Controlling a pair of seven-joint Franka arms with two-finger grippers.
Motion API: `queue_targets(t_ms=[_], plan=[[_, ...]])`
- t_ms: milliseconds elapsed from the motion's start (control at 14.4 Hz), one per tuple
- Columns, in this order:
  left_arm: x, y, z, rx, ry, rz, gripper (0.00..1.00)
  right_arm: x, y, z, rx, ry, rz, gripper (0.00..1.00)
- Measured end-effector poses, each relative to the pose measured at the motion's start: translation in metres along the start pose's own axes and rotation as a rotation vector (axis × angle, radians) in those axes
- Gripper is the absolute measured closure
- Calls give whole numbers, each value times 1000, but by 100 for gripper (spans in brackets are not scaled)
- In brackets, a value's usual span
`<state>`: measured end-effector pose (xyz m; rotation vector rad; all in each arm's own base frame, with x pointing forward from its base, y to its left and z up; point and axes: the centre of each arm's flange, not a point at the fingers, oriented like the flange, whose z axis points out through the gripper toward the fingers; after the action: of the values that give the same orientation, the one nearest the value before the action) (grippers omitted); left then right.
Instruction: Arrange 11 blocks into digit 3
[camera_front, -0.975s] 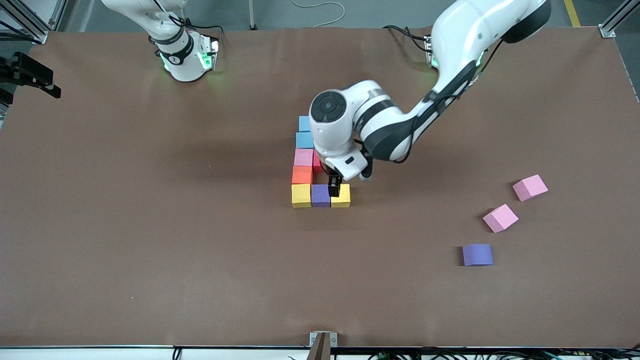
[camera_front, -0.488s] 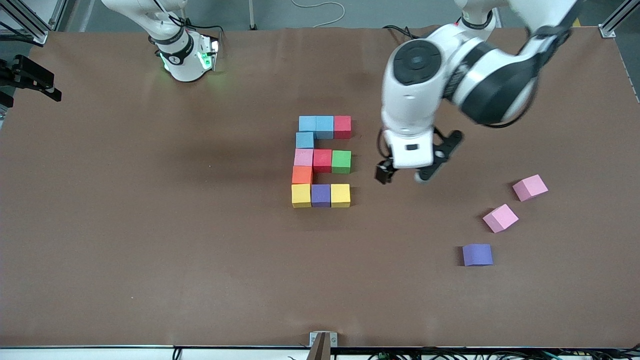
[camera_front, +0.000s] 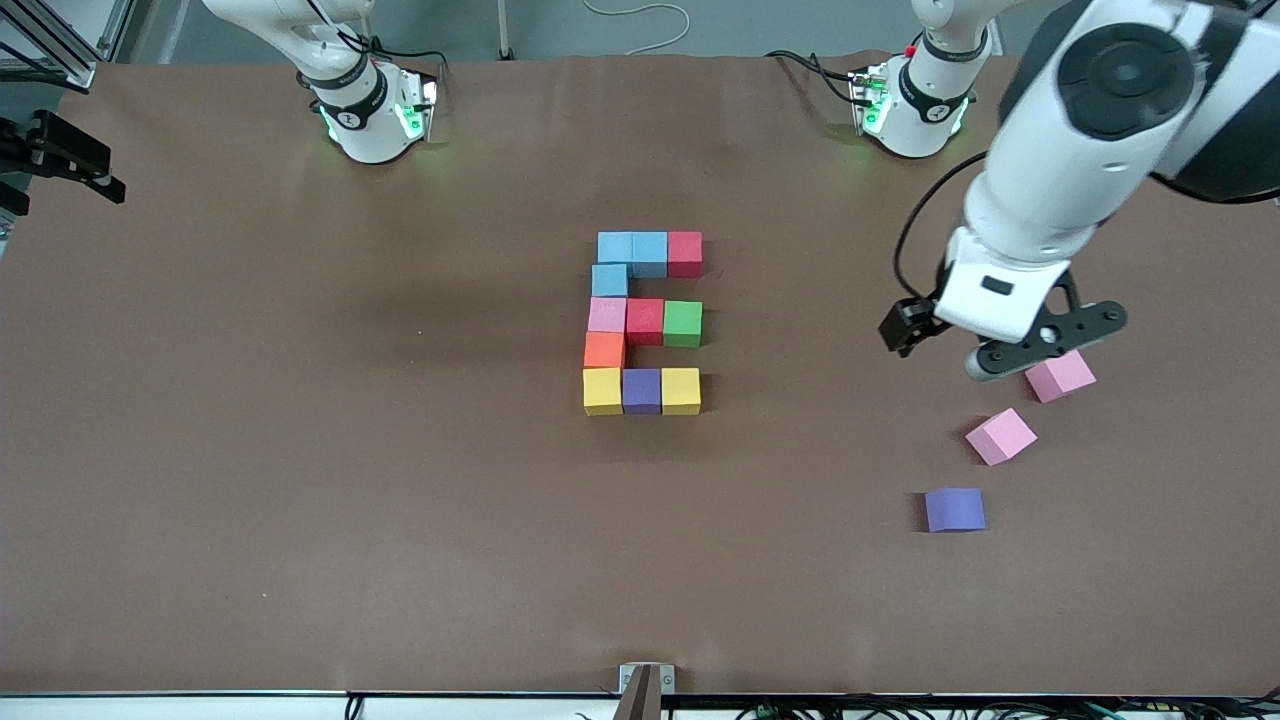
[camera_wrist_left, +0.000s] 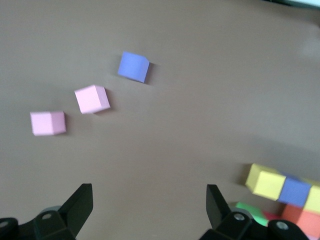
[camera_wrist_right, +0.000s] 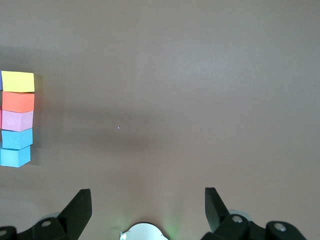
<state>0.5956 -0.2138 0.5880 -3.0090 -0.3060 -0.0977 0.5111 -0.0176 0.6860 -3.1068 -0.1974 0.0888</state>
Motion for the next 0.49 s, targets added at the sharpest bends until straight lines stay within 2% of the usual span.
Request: queue_targets(t_ms=[139,348,488], plan=[[5,-20,-10,49,1,110,0,1,-3,1,0,-1,-6,0],[1,-67,-47,-9,-23,120,0,1,-3,2,0,-4,-5,0],[0,-119,-69,-15,-23,152,0,0,-2,1,0,-3,6,0]])
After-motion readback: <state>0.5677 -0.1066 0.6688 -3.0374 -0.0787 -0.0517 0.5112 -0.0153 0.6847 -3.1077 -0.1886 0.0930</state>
